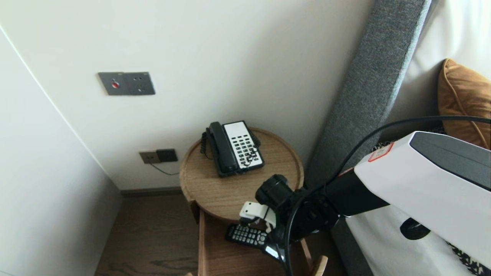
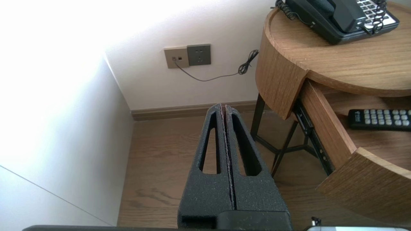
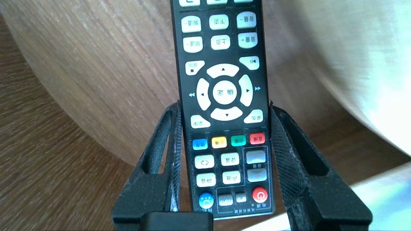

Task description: Take the remote control out of the drawer one by one and place them on the table

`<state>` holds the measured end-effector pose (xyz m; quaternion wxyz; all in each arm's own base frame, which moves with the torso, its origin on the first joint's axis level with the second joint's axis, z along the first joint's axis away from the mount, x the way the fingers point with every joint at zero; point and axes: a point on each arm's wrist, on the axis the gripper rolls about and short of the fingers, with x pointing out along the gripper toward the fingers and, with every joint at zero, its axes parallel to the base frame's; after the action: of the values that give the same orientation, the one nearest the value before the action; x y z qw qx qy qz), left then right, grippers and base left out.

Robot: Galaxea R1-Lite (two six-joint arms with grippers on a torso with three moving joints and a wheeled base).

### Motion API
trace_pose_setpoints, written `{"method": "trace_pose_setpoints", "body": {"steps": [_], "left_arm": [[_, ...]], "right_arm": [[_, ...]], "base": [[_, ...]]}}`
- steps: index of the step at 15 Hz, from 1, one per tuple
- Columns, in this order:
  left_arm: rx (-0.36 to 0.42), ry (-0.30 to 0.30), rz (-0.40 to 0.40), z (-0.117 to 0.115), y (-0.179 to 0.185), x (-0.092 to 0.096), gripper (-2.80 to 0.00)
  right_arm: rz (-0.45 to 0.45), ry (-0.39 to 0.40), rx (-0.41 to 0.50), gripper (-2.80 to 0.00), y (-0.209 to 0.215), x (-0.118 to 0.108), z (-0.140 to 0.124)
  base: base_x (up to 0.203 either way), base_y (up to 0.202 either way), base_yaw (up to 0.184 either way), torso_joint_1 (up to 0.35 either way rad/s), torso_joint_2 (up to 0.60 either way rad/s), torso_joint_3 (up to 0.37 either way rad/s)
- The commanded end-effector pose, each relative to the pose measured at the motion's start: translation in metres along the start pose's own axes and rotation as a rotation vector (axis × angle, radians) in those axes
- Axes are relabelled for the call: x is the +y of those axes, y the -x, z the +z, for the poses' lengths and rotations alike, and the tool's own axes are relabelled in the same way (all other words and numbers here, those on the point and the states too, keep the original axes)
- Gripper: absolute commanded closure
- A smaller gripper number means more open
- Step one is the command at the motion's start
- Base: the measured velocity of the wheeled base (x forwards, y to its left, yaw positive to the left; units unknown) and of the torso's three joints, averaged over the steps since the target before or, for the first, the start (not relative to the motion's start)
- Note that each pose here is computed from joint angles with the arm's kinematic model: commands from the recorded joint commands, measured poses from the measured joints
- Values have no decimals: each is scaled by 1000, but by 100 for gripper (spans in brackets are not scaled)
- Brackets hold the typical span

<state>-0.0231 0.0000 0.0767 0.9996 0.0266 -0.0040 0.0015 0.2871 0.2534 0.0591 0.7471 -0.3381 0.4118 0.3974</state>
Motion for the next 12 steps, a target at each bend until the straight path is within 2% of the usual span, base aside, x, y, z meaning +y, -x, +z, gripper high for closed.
{"method": "trace_pose_setpoints", "body": {"steps": [1,12], "left_arm": [[0,0,0,0,0,0,0],[0,-7,-1,0,0,0,0]], "right_arm": [[-12,3,-18,0,11,-1,1],[-45,5,-51,0,39,2,-2]], "base": [[0,0,0,0,0,0],[0,0,0,0,0,0]]}}
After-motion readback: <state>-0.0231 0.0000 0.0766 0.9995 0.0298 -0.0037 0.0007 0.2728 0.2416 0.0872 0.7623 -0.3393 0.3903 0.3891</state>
